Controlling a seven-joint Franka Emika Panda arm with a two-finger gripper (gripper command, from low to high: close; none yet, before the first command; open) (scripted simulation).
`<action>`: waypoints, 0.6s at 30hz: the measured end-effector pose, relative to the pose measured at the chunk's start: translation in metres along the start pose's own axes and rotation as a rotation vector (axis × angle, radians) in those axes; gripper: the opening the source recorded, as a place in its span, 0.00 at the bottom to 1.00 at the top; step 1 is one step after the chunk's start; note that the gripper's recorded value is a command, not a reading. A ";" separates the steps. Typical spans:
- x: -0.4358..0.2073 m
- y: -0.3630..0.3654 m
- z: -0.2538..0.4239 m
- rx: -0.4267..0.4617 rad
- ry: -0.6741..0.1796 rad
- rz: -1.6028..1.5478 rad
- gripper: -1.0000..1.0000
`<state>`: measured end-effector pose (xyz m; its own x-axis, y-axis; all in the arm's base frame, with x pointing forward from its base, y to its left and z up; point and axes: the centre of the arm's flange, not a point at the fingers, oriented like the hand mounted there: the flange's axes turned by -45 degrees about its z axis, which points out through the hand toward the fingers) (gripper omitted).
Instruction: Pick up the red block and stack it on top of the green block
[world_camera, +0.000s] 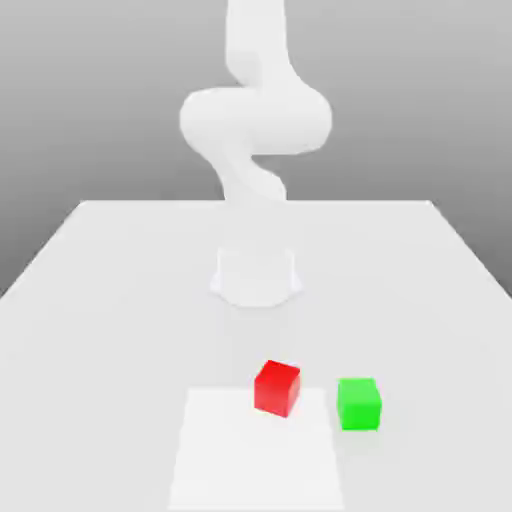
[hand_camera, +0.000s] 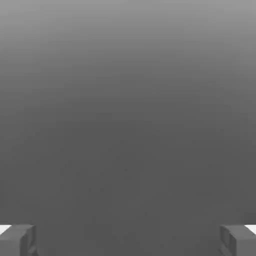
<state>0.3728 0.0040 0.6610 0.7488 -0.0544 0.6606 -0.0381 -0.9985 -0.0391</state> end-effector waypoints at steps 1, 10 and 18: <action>-0.008 -0.001 0.026 -0.001 -0.038 0.020 0.50; -0.138 -0.009 0.212 -0.049 -0.370 0.190 0.50; -0.324 -0.007 0.317 -0.164 -0.678 0.338 0.50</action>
<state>0.3402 0.0295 0.2096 0.9183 -0.3948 0.0272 -0.3947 -0.9187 -0.0105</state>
